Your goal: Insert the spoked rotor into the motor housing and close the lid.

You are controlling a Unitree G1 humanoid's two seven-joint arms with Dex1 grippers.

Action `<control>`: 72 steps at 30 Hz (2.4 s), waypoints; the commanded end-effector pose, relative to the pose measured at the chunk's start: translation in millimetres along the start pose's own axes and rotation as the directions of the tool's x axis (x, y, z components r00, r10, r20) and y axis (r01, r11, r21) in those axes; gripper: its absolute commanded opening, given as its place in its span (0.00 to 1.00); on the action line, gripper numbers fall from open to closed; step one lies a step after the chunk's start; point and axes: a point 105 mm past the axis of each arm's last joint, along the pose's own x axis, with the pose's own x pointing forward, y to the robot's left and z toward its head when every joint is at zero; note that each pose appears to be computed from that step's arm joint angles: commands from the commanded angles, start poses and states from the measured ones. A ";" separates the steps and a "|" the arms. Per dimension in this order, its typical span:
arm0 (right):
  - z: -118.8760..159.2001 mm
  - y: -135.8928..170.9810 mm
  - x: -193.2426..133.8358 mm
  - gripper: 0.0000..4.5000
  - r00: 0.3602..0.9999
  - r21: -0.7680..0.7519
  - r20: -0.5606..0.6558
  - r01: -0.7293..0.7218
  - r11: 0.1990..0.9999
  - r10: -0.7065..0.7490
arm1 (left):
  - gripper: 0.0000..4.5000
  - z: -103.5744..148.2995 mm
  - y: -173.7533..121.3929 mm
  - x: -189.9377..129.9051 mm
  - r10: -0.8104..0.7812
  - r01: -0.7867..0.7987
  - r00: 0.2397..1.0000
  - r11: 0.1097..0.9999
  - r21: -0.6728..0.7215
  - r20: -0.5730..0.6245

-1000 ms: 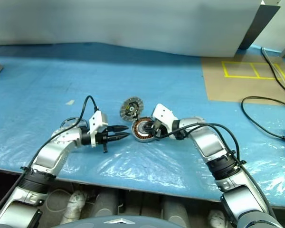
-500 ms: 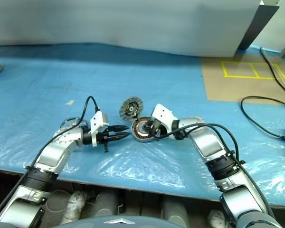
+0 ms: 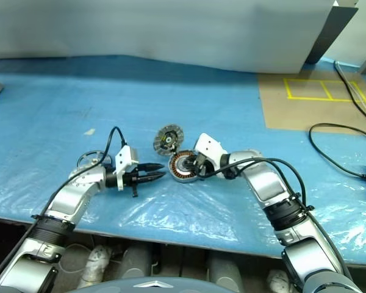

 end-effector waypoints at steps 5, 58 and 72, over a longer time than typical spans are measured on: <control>1.4 0.6 2.0 0.57 1.000 -0.023 0.000 0.000 1.000 0.000 | 0.24 5.3 1.0 -1.0 -0.002 0.001 1.000 1.000 0.028 0.024; 34.3 0.9 8.1 0.01 0.975 0.204 0.221 -0.065 0.977 0.019 | 0.24 -4.7 4.4 -2.6 0.004 -0.005 1.000 1.000 0.022 0.023; 15.4 -6.8 3.0 0.01 0.985 0.219 0.174 -0.020 0.975 -0.019 | 0.24 5.8 1.6 -0.1 -0.008 0.007 1.000 0.999 0.038 0.030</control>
